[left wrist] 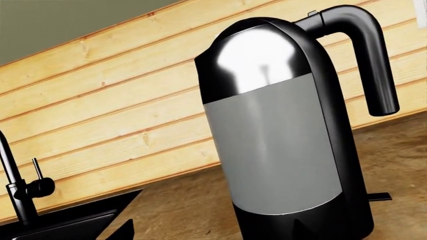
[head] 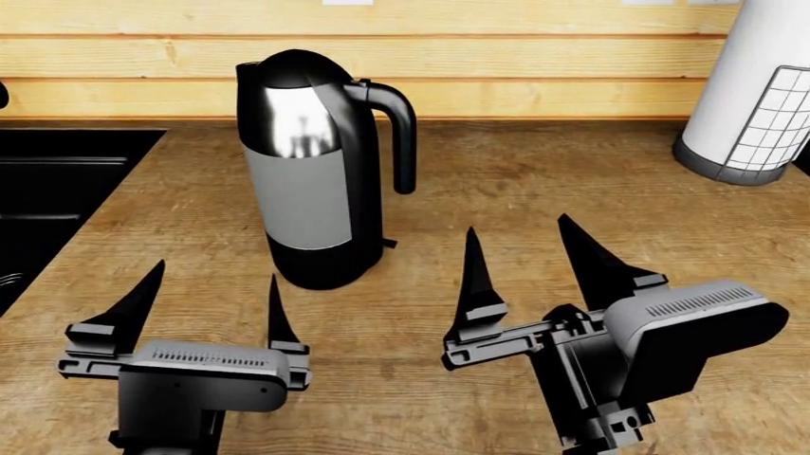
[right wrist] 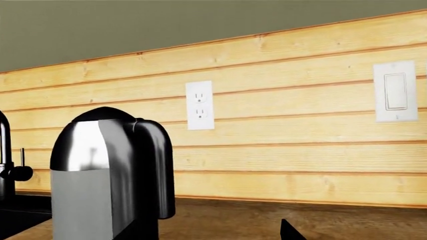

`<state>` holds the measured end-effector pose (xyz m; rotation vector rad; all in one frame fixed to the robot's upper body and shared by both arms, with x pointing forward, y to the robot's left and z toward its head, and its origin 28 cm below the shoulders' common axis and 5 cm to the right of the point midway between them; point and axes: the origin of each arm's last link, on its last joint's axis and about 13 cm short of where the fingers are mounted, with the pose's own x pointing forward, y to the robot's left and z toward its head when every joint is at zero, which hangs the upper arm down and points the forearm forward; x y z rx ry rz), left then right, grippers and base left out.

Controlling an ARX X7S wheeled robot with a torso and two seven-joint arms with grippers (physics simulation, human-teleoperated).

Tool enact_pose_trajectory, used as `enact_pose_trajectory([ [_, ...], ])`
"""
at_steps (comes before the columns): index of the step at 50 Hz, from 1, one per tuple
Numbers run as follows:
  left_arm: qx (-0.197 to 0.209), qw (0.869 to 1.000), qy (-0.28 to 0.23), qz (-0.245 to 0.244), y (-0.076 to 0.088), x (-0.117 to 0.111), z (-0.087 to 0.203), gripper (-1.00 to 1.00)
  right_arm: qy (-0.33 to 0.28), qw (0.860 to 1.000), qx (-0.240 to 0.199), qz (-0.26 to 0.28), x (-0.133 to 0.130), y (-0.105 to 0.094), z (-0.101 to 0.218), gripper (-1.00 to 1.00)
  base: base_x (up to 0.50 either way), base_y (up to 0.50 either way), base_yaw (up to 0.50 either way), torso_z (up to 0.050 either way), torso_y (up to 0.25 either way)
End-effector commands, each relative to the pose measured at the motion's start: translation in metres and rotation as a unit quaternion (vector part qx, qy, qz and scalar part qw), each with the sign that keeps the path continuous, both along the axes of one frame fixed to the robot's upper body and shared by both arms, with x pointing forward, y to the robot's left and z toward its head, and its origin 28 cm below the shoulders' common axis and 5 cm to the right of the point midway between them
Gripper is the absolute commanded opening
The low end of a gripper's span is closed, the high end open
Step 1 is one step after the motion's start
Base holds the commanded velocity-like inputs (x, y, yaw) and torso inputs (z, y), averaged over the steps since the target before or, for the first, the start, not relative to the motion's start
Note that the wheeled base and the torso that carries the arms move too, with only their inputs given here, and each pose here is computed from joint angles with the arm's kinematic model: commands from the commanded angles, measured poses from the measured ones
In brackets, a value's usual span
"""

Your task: Press down the lever to turn on the electric kettle.

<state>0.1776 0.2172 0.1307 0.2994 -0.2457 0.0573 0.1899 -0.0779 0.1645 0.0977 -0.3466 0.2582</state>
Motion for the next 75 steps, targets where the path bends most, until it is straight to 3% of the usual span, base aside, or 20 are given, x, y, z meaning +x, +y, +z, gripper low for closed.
enact_pose_trajectory([
  [1,-0.002,1.0,0.001,-0.003,-0.001,-0.001,-0.003,1.0,0.01,1.0,-0.012,0.017,-0.002,0.004,0.001,1.0,0.0,0.0,0.0,0.0,0.0],
  [3,-0.003,1.0,0.001,-0.003,-0.001,-0.002,-0.003,1.0,0.012,0.999,-0.018,0.023,-0.002,0.007,0.0,1.0,0.0,0.0,0.0,0.0,0.0],
  [4,-0.003,1.0,0.001,-0.004,-0.001,-0.002,-0.003,1.0,0.013,0.999,-0.02,0.027,-0.001,0.008,0.0,-1.0,0.0,0.0,0.0,0.0,0.0],
  [34,-0.01,1.0,0.003,-0.008,-0.001,-0.007,-0.009,1.0,0.025,0.998,-0.05,0.039,0.02,0.035,-0.003,-1.0,0.0,0.0,0.0,0.0,0.0],
  [58,-0.015,1.0,0.005,-0.007,0.001,-0.007,-0.012,1.0,0.063,0.992,-0.105,0.039,0.035,0.051,-0.023,-1.0,0.0,0.0,0.0,0.0,0.0],
  [75,-0.02,1.0,0.005,-0.005,0.002,-0.008,-0.014,1.0,0.083,0.988,-0.128,0.009,0.055,0.059,-0.035,-1.0,0.0,0.0,0.0,0.0,0.0],
])
